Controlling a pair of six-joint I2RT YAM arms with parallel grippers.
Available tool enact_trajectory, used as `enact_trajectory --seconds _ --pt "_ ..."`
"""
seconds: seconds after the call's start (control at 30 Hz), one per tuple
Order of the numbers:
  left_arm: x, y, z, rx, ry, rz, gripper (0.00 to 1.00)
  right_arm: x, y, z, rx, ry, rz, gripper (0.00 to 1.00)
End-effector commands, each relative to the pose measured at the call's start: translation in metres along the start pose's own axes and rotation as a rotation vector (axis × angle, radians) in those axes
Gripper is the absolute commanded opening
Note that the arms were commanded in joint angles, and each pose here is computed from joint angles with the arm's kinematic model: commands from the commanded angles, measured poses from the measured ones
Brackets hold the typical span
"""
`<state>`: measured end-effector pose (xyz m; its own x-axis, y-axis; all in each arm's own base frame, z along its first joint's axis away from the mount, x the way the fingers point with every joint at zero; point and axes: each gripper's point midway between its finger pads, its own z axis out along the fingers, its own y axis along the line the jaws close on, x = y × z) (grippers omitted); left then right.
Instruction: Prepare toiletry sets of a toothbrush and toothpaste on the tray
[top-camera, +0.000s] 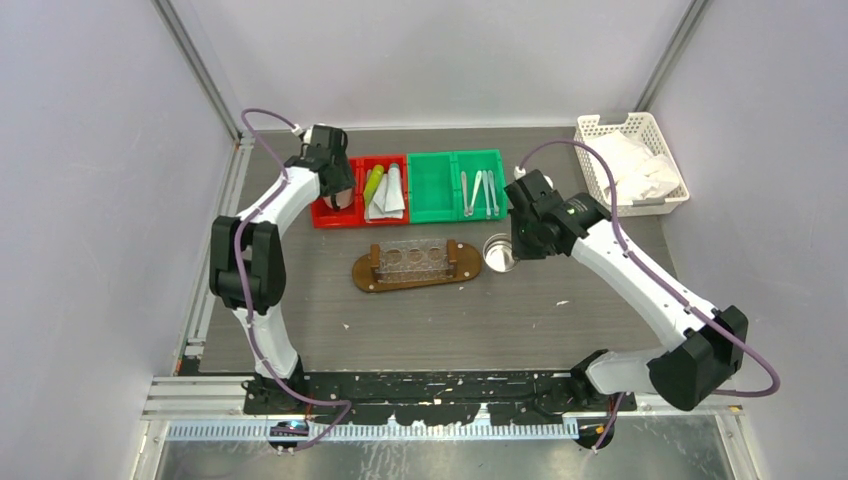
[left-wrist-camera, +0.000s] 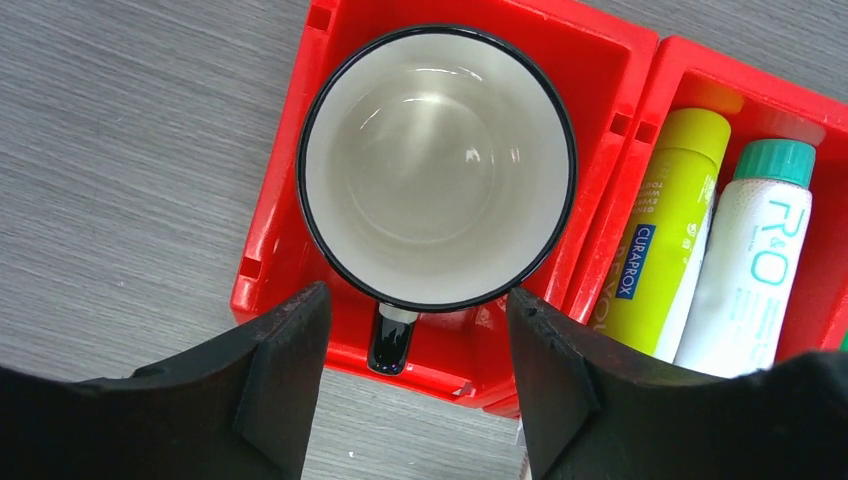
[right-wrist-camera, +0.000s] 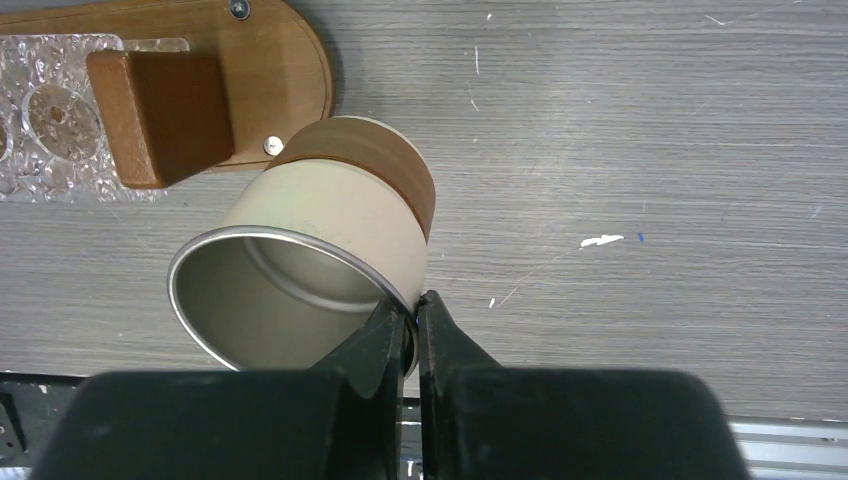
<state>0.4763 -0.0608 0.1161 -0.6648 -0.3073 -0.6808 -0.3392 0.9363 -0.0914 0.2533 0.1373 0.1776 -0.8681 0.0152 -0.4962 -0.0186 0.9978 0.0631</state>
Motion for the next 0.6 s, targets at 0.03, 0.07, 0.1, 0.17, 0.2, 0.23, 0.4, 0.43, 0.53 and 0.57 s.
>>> enact_trajectory --seconds 0.03,0.07,0.1,0.17,0.2,0.23,0.4,0.43,0.53,0.57 --pt "-0.021 0.010 -0.007 -0.038 -0.054 -0.027 0.65 -0.015 -0.005 -0.023 -0.014 -0.130 0.023 0.01" --pt "-0.021 0.010 -0.009 -0.037 -0.057 -0.029 0.65 -0.014 -0.005 -0.022 -0.013 -0.126 0.016 0.01" --pt "-0.022 0.011 -0.011 -0.036 -0.058 -0.030 0.65 -0.013 -0.006 -0.021 -0.013 -0.122 0.013 0.01" --pt "-0.023 0.012 -0.017 -0.035 -0.065 -0.035 0.67 -0.011 -0.007 -0.016 -0.003 -0.115 0.006 0.01" --pt "-0.024 0.014 -0.020 -0.036 -0.070 -0.038 0.68 -0.009 -0.008 -0.013 0.004 -0.108 0.002 0.01" --pt "-0.026 0.015 -0.022 -0.036 -0.077 -0.043 0.69 -0.006 -0.009 -0.008 0.014 -0.096 -0.002 0.01" --pt "-0.030 0.019 -0.031 -0.045 -0.106 -0.059 0.75 0.018 -0.009 0.025 0.038 -0.005 -0.021 0.01" --pt "-0.031 0.020 -0.031 -0.049 -0.112 -0.059 0.76 0.022 -0.009 0.031 0.039 0.008 -0.021 0.01" --pt "-0.034 0.022 -0.027 -0.061 -0.111 -0.061 0.75 0.034 -0.011 0.048 0.054 0.036 -0.016 0.01" --pt "-0.035 0.022 -0.024 -0.063 -0.111 -0.061 0.75 0.037 -0.011 0.053 0.059 0.044 -0.016 0.01"
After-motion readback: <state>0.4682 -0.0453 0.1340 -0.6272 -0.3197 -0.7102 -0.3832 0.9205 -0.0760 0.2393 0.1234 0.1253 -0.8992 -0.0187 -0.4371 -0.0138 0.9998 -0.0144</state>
